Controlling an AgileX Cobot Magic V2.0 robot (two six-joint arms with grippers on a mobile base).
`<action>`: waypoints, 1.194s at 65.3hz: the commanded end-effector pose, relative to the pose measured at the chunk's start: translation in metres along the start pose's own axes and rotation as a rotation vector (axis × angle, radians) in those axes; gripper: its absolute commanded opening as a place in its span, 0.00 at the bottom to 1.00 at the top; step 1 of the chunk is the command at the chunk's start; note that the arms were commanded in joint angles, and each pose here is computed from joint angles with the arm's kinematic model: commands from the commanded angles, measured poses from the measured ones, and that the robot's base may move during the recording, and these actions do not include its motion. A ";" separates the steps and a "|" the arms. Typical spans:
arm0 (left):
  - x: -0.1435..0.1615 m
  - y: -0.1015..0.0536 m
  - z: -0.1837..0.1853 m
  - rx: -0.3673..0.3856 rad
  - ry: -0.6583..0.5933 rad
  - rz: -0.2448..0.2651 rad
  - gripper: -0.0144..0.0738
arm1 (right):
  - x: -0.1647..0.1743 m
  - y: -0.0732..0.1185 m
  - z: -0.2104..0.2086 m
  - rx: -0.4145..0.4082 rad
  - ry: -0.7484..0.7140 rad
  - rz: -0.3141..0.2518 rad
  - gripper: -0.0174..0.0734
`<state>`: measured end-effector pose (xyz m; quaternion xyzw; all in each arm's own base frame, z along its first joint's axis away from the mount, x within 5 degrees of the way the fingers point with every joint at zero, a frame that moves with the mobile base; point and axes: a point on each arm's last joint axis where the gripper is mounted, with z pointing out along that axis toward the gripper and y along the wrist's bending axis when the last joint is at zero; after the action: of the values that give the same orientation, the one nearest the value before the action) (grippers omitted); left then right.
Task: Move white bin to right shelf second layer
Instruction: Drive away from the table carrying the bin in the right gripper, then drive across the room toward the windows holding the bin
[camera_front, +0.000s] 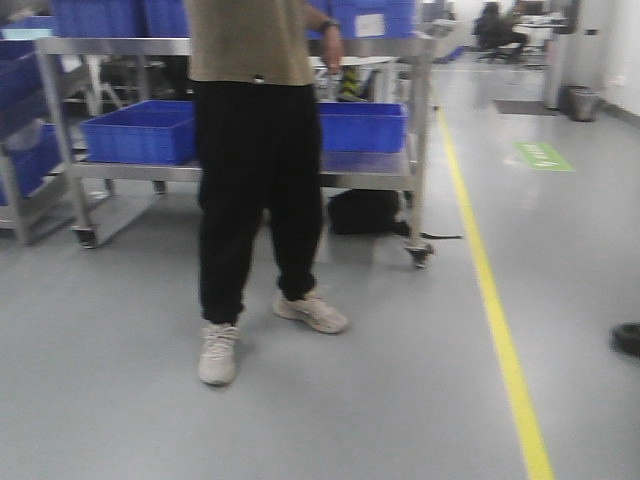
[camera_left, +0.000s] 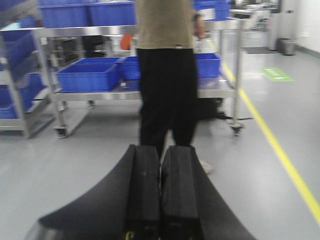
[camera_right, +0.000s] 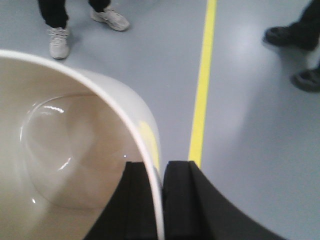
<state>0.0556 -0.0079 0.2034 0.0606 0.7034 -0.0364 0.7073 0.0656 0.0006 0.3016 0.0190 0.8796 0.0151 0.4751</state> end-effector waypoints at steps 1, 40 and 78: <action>0.004 0.000 0.000 -0.003 -0.061 -0.009 0.26 | -0.015 0.001 -0.005 -0.009 -0.109 -0.004 0.25; 0.004 0.000 0.000 -0.003 -0.061 -0.009 0.26 | -0.015 0.001 -0.005 -0.009 -0.109 -0.004 0.25; 0.004 0.000 0.000 -0.003 -0.061 -0.009 0.26 | -0.015 0.001 -0.005 -0.009 -0.109 -0.004 0.25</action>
<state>0.0556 -0.0079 0.2034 0.0606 0.7034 -0.0364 0.7073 0.0656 0.0007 0.3016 0.0184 0.8796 0.0154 0.4751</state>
